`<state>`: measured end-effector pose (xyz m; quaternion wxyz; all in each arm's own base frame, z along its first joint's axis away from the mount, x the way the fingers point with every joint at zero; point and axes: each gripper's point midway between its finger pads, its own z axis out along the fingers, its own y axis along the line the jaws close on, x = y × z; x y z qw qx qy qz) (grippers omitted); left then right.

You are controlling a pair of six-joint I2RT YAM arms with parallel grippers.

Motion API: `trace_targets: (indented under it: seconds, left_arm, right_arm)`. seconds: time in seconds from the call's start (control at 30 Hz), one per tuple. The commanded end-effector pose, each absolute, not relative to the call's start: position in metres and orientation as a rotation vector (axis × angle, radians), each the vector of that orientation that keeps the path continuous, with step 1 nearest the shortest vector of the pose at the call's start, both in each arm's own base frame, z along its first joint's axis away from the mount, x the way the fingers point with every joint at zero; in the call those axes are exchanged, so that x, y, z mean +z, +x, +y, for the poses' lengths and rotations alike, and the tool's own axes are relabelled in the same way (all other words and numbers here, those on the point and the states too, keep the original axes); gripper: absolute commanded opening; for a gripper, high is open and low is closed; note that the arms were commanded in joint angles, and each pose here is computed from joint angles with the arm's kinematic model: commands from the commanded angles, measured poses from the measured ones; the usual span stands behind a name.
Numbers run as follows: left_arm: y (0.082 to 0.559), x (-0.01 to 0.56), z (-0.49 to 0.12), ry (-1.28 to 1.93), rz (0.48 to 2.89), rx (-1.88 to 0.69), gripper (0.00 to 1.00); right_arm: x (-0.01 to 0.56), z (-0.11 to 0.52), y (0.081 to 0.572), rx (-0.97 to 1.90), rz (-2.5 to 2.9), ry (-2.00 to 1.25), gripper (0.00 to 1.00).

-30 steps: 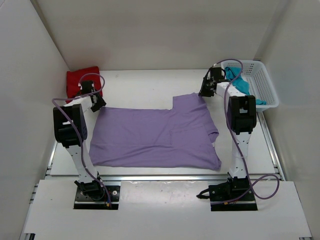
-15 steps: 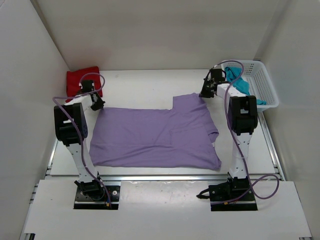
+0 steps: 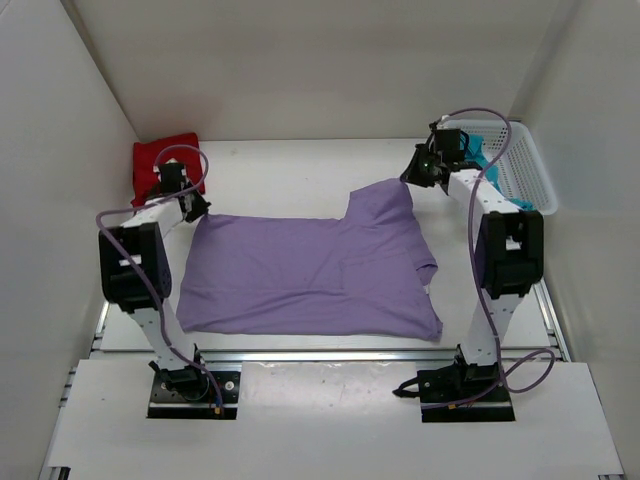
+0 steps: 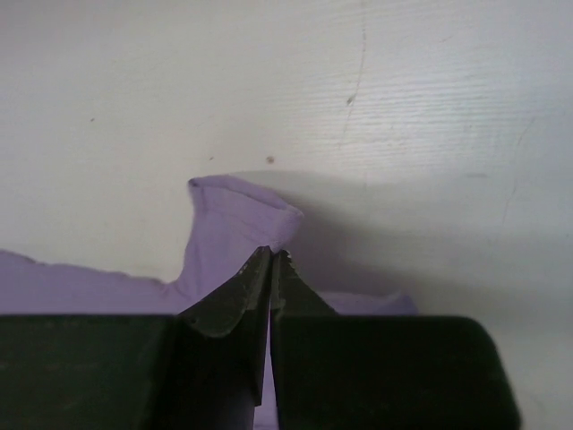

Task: Fold and stack the t-shirts
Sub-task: Grap the side of the flattened tshirt furthest away from the robot with both arms, then fold the other side of the tshirt into a rectangle

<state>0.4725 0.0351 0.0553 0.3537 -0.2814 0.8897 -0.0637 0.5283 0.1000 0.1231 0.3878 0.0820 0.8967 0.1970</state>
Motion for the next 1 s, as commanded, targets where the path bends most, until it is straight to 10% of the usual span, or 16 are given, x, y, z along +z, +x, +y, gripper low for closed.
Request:
trace_targets:
  seconds: [0.0, 0.97]
  left_arm:
    - [0.466, 0.110, 0.021, -0.690, 2.170, -0.261, 0.00]
    - [0.359, 0.128, 0.047, -0.797, 2.087, -0.274, 0.00]
  right_arm:
    - [0.155, 0.116, 0.507, 0.562, 2.214, 0.192, 0.00]
    - [0.140, 0.078, 0.246, 0.584, 2.129, 0.258, 0.00]
